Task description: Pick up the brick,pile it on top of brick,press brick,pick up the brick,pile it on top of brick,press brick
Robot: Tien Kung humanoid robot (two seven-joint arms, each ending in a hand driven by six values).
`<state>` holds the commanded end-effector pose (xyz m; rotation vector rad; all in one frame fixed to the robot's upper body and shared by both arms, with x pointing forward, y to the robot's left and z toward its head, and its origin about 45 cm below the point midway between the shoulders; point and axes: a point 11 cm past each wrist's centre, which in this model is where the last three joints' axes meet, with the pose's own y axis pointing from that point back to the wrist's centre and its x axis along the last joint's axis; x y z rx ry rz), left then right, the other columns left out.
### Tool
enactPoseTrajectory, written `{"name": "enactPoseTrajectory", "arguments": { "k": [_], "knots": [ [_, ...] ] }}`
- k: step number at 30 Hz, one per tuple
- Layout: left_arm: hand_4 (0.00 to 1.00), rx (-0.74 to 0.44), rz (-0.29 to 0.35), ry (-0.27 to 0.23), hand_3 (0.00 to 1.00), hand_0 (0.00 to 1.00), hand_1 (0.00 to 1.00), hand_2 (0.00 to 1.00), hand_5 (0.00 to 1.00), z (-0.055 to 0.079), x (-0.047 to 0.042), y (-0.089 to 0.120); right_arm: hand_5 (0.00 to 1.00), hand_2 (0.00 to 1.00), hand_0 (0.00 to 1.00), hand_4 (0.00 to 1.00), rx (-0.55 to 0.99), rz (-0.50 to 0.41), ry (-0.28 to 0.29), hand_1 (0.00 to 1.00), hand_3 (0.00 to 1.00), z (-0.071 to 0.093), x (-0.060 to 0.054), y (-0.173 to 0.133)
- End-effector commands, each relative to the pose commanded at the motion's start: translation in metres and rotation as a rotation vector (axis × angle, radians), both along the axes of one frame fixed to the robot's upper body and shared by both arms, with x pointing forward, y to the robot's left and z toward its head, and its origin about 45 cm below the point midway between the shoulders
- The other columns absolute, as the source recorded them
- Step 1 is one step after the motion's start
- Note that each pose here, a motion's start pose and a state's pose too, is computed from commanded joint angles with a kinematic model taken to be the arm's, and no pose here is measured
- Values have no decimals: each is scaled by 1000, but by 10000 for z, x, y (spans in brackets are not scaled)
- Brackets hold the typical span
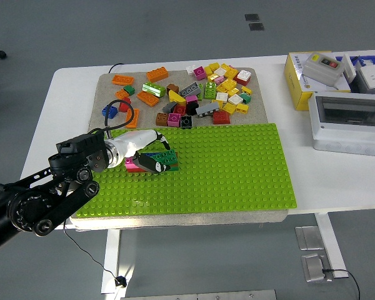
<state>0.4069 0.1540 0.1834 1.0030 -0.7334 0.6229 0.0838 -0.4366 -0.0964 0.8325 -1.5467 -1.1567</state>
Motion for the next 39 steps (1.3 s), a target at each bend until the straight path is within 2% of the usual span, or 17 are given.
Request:
{"name": "enactPoseTrajectory", "arguments": {
  "k": [10, 11, 16, 17, 39],
  "knots": [
    [753, 7, -31, -14, 708, 972, 967, 956, 311, 34, 17, -36, 998, 453, 700, 625, -2, -2, -6, 634, 752, 5, 14, -8],
    [672, 8, -33, -17, 692, 970, 962, 949, 207, 38, 20, -38, 998, 453, 700, 625, -2, -2, -6, 634, 752, 5, 15, -9],
    [672, 12, -40, -25, 692, 970, 962, 949, 207, 47, 30, -43, 998, 453, 700, 625, -2, -2, -7, 634, 752, 6, 17, -10],
    [649, 13, -41, -26, 687, 967, 959, 945, 183, 45, 32, -44, 998, 453, 700, 623, -2, -1, -7, 634, 752, 6, 18, -9],
    [669, 17, -48, -5, 694, 964, 955, 942, 207, 4, 13, -49, 998, 451, 701, 624, -3, 1, -3, 634, 750, 5, 1, -16]
  ]
}}
